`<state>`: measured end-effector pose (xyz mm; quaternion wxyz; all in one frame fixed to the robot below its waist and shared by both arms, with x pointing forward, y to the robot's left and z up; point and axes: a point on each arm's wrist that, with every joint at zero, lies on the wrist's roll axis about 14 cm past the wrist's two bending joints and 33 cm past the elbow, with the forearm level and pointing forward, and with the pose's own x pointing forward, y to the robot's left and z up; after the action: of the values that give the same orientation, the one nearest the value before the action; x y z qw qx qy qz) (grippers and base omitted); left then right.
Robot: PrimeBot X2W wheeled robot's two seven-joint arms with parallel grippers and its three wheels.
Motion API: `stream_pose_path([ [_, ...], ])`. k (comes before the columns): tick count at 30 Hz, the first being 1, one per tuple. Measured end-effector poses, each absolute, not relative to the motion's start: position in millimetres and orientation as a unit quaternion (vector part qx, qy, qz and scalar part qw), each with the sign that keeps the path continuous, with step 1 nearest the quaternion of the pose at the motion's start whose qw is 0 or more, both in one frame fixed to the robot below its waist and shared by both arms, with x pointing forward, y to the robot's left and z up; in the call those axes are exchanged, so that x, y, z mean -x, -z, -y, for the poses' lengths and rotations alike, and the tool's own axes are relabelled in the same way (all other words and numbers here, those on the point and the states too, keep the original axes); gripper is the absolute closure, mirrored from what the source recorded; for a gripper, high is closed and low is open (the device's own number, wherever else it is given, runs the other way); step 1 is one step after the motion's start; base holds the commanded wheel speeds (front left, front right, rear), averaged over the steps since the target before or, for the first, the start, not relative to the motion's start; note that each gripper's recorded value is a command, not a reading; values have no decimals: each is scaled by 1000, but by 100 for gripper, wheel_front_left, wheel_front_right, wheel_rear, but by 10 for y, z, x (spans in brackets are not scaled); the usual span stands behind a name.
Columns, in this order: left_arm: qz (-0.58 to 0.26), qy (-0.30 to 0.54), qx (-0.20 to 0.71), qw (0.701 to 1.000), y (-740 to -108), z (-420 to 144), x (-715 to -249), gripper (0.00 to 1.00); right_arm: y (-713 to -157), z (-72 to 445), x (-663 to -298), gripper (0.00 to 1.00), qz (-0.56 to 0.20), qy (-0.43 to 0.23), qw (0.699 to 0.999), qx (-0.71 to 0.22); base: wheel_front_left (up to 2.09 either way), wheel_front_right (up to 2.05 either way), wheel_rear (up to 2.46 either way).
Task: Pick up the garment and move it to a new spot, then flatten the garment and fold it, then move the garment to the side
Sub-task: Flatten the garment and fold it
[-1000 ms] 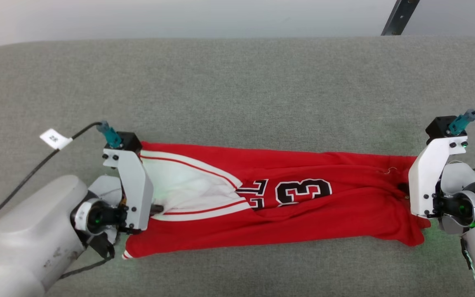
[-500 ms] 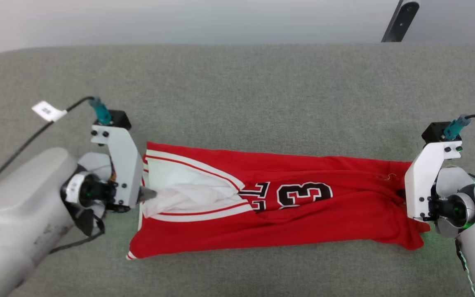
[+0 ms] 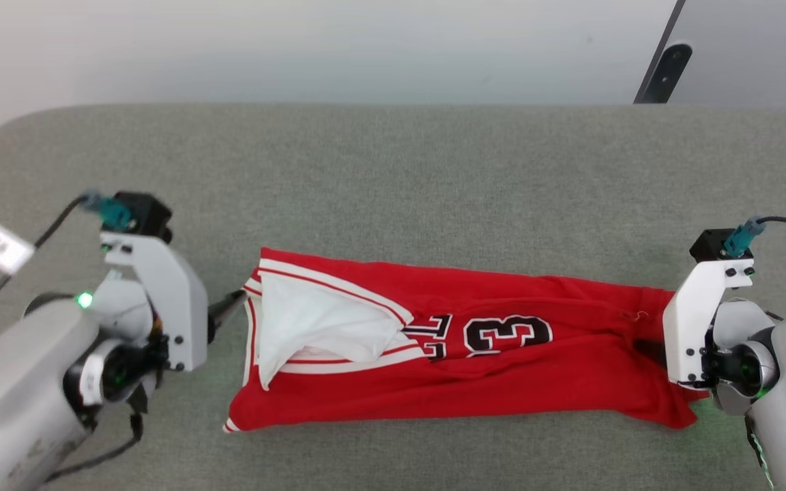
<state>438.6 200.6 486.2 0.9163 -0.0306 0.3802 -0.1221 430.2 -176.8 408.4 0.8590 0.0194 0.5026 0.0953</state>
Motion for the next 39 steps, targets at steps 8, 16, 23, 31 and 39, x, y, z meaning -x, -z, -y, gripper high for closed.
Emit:
stream_pose_path([
  [8, -176, 124, 15, 976, -5321, -2056, -4369, 0, -4405, 1882, -4260, 0, -446, -87, 890, -30, 0, 0, 0],
  [16, -57, 101, 40, 992, -5436, -2040, -3970, 0, -5017, 1853, -4251, 0, -270, -105, 956, -43, 0, 0, 0],
  [23, -2, 73, 55, 996, -5562, -1992, -3787, 0, -5326, 1609, -4142, 0, -137, -152, 978, -26, 0, 0, 0],
  [31, 78, 23, 83, 993, -5693, -2041, -3525, 0, -5413, 1524, -4002, 0, -40, -168, 984, -36, 0, 0, 0],
  [39, 88, -17, 81, 993, -5466, -2187, -3265, 0, -5287, 1538, -3894, 0, -27, -155, 985, -72, 0, 0, 0],
])
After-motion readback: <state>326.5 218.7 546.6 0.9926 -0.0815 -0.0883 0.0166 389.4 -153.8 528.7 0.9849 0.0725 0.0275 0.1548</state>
